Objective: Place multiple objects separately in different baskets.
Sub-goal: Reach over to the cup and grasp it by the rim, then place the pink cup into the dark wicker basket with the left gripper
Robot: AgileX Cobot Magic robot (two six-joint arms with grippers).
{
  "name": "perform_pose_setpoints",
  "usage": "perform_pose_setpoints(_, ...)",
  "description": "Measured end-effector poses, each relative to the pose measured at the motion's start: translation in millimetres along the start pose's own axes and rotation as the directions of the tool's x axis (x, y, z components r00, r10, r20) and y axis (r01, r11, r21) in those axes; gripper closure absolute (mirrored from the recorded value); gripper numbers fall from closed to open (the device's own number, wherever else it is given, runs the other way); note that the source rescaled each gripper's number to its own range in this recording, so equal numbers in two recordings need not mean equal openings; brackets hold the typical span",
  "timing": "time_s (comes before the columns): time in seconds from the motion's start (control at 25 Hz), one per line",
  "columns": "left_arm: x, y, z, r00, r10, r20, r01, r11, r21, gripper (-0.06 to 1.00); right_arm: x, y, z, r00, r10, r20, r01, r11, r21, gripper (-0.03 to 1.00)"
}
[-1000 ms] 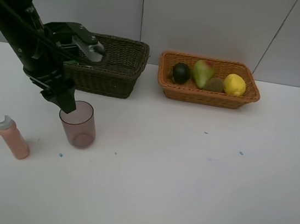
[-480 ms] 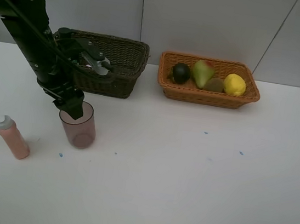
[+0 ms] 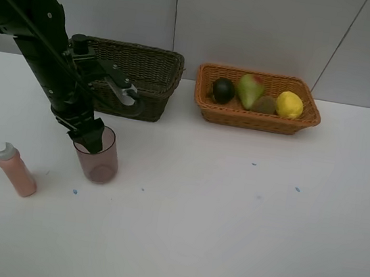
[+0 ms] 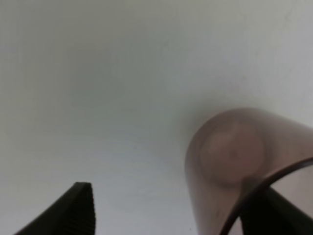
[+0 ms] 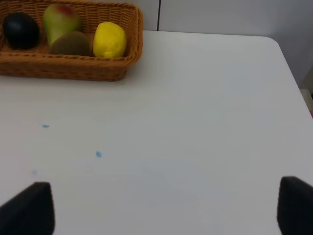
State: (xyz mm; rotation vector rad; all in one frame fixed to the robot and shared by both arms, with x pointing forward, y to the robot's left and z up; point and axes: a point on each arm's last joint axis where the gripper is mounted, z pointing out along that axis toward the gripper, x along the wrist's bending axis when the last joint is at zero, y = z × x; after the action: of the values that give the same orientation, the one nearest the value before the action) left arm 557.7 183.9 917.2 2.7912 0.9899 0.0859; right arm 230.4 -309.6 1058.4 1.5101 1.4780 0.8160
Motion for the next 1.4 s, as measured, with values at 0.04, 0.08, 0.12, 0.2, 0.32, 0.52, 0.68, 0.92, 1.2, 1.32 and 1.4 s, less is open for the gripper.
perform_pose_setpoints(0.04, 0.0, 0.0, 0.0, 1.000, 0.000, 0.000, 0.000, 1.000, 0.000, 0.26, 0.0, 0.0, 0.0, 1.000, 0.000, 0.000, 0.000, 1.000, 0.000, -0.03)
perform_pose_setpoints(0.08, -0.1, -0.1, 0.0, 1.000, 0.000, 0.001, 0.000, 1.000, 0.001, 0.38, 0.0, 0.0, 0.0, 1.000, 0.000, 0.000, 0.000, 1.000, 0.000, -0.03)
perform_pose_setpoints(0.12, -0.1, -0.1, 0.0, 1.000, 0.000, 0.001, 0.000, 1.000, 0.001, 0.52, 0.0, 0.0, 0.0, 1.000, 0.000, 0.000, 0.000, 1.000, 0.000, -0.03)
perform_pose_setpoints(0.2, -0.1, -0.1, 0.0, 1.000, 0.001, 0.001, -0.001, 1.000, 0.001, 0.79, 0.0, 0.0, 0.0, 1.000, 0.000, 0.000, 0.000, 1.000, 0.000, -0.03)
perform_pose_setpoints(0.32, -0.2, 0.1, 0.0, 1.000, 0.003, 0.000, -0.003, 1.000, 0.000, 0.94, 0.0, 0.0, 0.0, 1.000, 0.000, 0.000, 0.000, 1.000, 0.000, -0.03)
perform_pose_setpoints(0.52, -0.3, 0.1, -0.3, 1.000, 0.004, 0.000, -0.004, 1.000, 0.000, 0.94, 0.0, 0.0, 0.0, 1.000, 0.000, 0.000, 0.000, 1.000, 0.000, -0.03)
perform_pose_setpoints(0.68, -0.8, 0.1, -2.7, 1.000, 0.005, 0.004, -0.005, 1.000, 0.003, 0.94, 0.0, 0.0, 0.0, 1.000, 0.000, 0.000, 0.000, 1.000, 0.000, -0.03)
perform_pose_setpoints(0.92, 3.6, 15.1, -37.7, 0.999, 0.018, -0.038, -0.021, 0.997, -0.073, 0.94, 0.0, 0.0, 0.0, 1.000, 0.000, 0.000, 0.000, 1.000, 0.000, -0.03)
perform_pose_setpoints(1.2, 11.7, 41.2, -103.7, 0.987, 0.011, -0.163, -0.055, 0.963, -0.266, 0.94, 0.0, 0.0, 0.0, 1.000, 0.000, 0.000, 0.000, 1.000, 0.000, -0.03)
perform_pose_setpoints(1.32, 19.6, 56.1, -123.4, 0.973, -0.036, -0.228, -0.053, 0.925, -0.376, 0.94, 0.0, 0.0, 0.0, 1.000, 0.000, 0.000, 0.000, 1.000, 0.000, -0.03)
perform_pose_setpoints(1.4, 24.9, 64.4, -131.8, 0.959, -0.074, -0.272, -0.059, 0.890, -0.452, 0.94, 0.0, 0.0, 0.0, 1.000, 0.000, 0.000, 0.000, 1.000, 0.000, -0.03)
